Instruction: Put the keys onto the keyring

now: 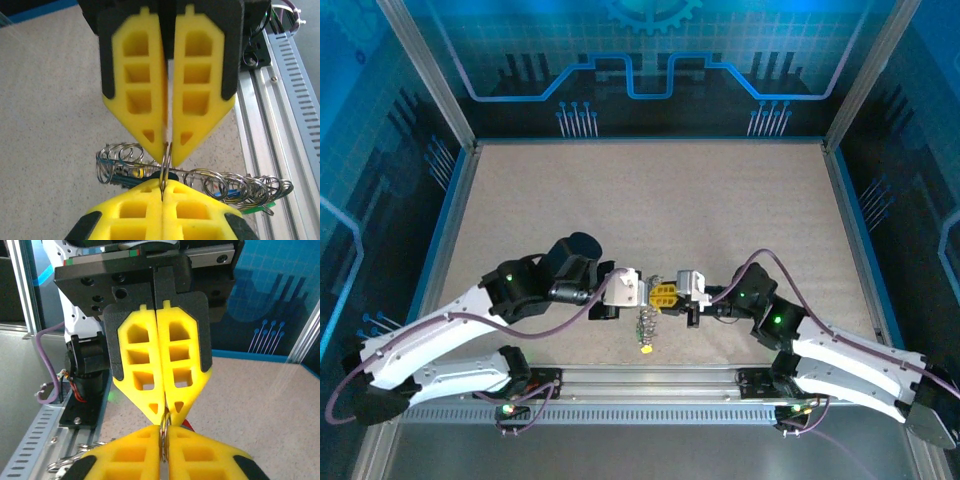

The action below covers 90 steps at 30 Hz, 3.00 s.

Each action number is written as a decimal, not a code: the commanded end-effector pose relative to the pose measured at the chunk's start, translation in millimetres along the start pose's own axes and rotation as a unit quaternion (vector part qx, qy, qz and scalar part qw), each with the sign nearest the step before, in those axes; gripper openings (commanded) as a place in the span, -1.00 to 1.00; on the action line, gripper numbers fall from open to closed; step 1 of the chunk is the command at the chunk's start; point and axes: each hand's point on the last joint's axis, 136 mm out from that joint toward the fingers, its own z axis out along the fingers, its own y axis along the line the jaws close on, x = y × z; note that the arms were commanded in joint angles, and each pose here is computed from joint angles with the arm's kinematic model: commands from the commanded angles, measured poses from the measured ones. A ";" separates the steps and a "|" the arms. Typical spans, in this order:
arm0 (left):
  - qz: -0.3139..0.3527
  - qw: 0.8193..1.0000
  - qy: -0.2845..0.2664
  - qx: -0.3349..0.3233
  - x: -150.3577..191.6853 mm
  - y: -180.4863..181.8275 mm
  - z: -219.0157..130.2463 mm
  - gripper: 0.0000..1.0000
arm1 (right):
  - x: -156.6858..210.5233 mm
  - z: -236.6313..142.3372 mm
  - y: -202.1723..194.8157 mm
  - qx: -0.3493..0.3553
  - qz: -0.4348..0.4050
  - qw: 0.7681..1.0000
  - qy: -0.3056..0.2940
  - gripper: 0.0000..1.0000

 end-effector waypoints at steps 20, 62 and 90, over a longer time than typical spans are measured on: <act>0.022 0.997 0.073 0.012 -10.2 16.6 -7.8 -1.00 | 6.2 12.3 -15.0 -0.012 0.050 0.994 0.101 -0.69; -0.023 0.991 -0.097 -0.085 -22.7 17.3 -29.9 -0.37 | -42.8 -1.4 -6.9 0.005 0.011 0.997 -0.072 -1.00; 0.039 0.997 -0.029 -0.061 11.9 3.5 -14.4 -1.00 | -69.0 -4.4 -20.0 0.033 0.057 0.992 -0.109 -1.00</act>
